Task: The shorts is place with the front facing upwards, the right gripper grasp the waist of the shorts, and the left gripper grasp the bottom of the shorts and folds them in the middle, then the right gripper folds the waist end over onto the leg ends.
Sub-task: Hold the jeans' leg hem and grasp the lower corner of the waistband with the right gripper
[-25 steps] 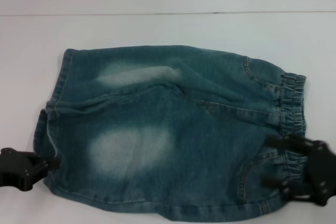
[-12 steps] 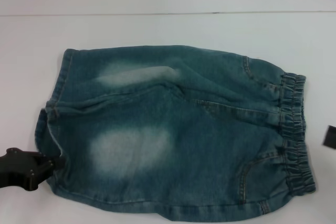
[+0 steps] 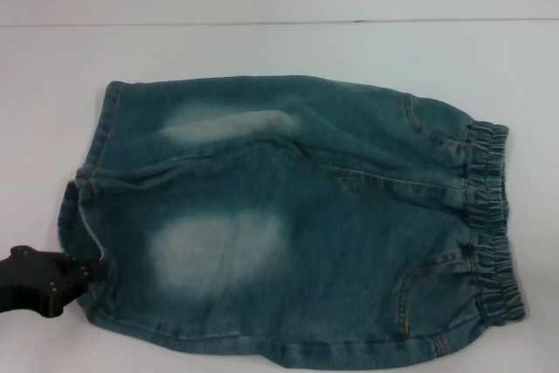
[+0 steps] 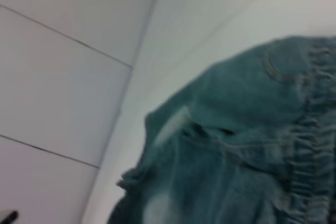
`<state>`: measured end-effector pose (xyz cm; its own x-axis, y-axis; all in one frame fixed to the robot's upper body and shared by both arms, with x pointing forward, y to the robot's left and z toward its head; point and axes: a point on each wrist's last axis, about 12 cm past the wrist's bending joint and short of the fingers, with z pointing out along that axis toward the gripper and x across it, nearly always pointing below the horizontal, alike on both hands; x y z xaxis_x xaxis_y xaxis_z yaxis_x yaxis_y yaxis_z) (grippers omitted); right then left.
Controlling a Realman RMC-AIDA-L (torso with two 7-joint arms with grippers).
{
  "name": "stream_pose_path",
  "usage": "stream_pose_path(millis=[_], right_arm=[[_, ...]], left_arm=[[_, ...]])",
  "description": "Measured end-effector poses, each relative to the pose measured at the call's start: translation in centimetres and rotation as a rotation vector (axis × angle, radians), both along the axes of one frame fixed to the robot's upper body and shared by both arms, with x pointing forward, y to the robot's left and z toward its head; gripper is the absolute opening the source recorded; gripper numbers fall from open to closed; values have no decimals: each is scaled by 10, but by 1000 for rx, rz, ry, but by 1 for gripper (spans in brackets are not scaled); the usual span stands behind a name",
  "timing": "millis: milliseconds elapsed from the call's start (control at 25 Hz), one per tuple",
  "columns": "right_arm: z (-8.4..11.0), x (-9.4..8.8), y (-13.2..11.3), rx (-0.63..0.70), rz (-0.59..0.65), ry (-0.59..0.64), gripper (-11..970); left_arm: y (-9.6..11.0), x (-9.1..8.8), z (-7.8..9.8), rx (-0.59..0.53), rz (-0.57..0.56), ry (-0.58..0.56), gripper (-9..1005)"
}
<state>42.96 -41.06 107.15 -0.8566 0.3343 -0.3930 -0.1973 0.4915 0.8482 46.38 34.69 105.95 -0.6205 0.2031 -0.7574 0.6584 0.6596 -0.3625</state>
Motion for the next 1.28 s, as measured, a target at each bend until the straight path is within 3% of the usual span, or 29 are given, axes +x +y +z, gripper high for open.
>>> stream_pose_path(millis=[640,1280], right_arm=[[-13,9,2,-83,-14,95,942],[-26,26,26,-139,36,145,942]], left_arm=[[-3,4,1,0,-16,-5,47],[-6,7,2,0,-26,-9,48]])
